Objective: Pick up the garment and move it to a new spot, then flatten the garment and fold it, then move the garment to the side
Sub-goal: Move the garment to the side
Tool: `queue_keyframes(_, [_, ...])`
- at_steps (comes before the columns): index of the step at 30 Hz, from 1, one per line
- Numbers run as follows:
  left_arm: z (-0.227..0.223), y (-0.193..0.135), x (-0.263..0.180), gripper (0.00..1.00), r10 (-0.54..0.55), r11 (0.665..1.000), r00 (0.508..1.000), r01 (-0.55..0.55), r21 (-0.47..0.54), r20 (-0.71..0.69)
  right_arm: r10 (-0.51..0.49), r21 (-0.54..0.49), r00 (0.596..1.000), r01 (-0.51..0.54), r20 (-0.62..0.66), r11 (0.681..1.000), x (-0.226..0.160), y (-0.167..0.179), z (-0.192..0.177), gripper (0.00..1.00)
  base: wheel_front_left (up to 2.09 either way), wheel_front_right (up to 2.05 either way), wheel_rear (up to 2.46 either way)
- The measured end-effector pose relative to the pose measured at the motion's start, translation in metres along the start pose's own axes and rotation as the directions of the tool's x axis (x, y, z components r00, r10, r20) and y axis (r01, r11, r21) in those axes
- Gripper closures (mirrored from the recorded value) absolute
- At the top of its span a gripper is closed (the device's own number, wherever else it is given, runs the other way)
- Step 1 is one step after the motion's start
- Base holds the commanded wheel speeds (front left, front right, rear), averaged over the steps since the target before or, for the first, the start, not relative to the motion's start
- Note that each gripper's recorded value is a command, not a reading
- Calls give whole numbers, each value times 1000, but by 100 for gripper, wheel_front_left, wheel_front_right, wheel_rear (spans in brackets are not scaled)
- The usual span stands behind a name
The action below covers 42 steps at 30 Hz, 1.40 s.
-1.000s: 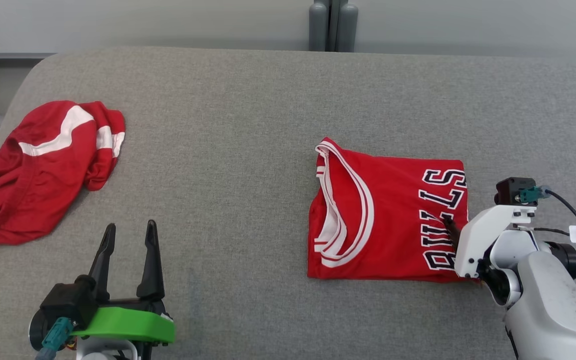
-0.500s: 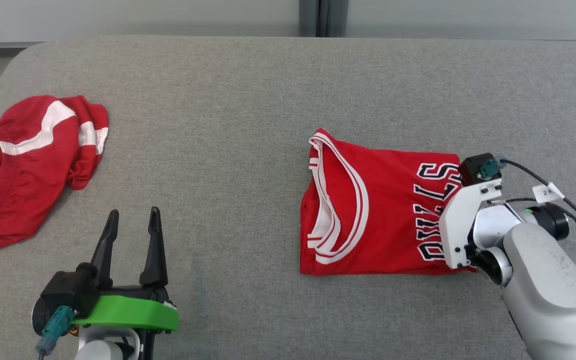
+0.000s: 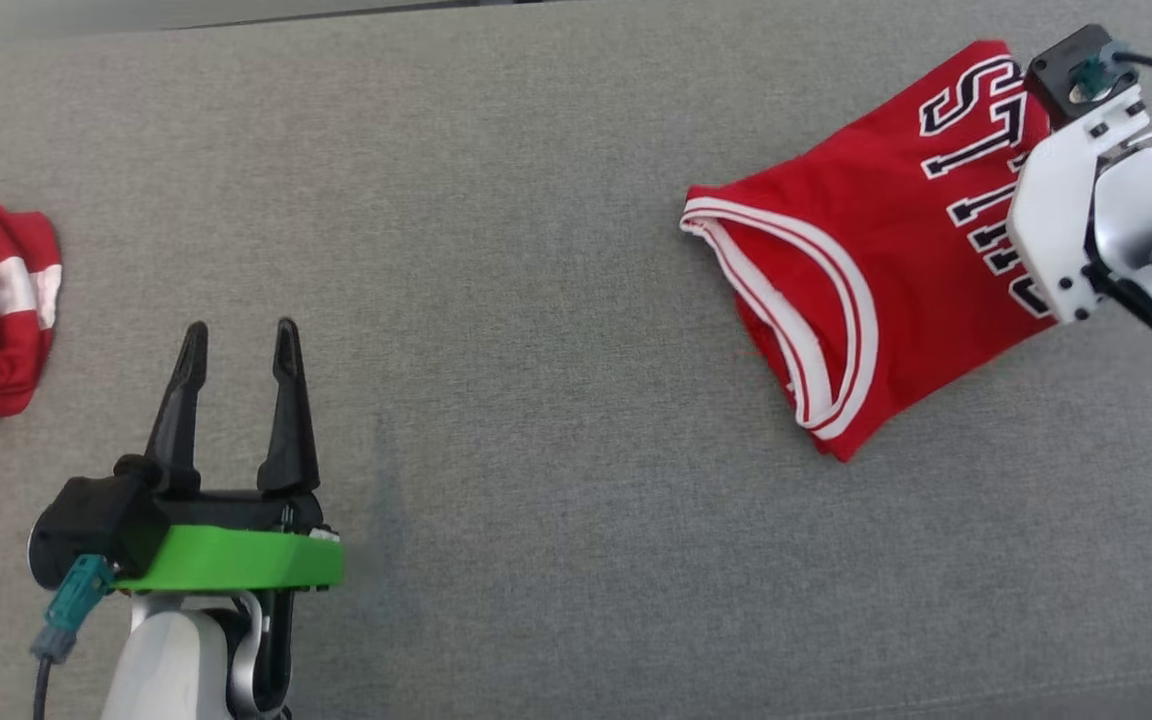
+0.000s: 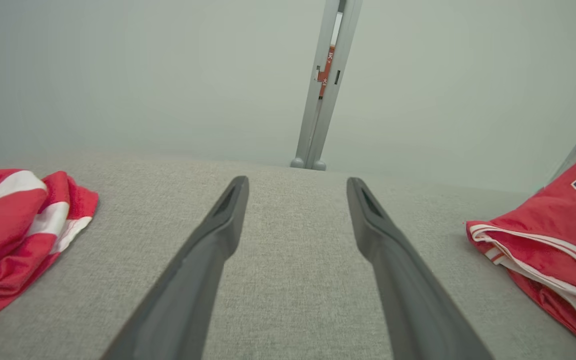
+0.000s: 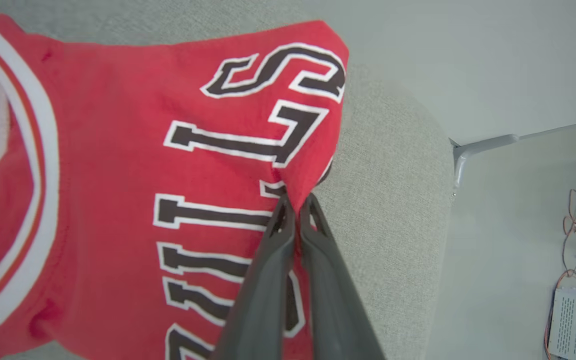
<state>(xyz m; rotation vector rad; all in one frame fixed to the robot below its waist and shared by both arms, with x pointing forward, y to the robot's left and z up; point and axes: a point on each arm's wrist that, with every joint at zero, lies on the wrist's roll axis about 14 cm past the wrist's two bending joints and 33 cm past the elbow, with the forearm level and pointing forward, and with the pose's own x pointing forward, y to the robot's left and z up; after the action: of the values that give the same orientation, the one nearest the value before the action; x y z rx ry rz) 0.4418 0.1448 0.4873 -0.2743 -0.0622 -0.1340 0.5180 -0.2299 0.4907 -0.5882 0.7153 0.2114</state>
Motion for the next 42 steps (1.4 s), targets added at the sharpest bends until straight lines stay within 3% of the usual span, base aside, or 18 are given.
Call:
queue_keyframes(10, [-22, -33, 47, 0, -120, 993, 993, 120, 7, 3, -228, 1, 966, 230, -120, 973, -11, -102, -62, 100, 0, 0, 0])
queue_keyframes(16, [-40, -44, 63, 0, -177, 984, 984, 177, 14, -11, -310, -67, 933, 302, -185, 951, -8, -134, -110, 100, 0, 0, 0])
queue_keyframes(20, [-49, -40, 70, 0, -185, 983, 983, 185, 20, -17, -369, -123, 908, 351, -197, 928, -6, -156, -127, 100, 0, 0, 0])
queue_keyframes(27, [-67, -29, 70, 0, -173, 984, 984, 175, 28, -52, -421, -134, 884, 401, -204, 906, 11, -176, -143, 100, 0, 0, 0])
queue_keyframes(28, [-68, -27, 69, 0, -171, 984, 984, 173, 33, -56, -426, -136, 883, 405, -197, 904, 13, -177, -142, 85, 0, 0, 0])
queue_keyframes(29, [-68, -25, 68, 0, -168, 985, 984, 170, 35, -58, -429, -137, 882, 409, -195, 902, 16, -177, -142, 0, 0, 0, 0])
queue_keyframes(37, [-60, -13, 60, 0, -124, 991, 990, 127, 52, -60, -423, -82, 886, 415, -190, 906, 28, -160, -152, 0, 0, 0, 0])
queue_keyframes(42, [-47, -11, 47, 0, -101, 993, 993, 103, 53, -54, -406, 31, 908, 411, -100, 911, 20, -141, -141, 0, 0, 0, 0])
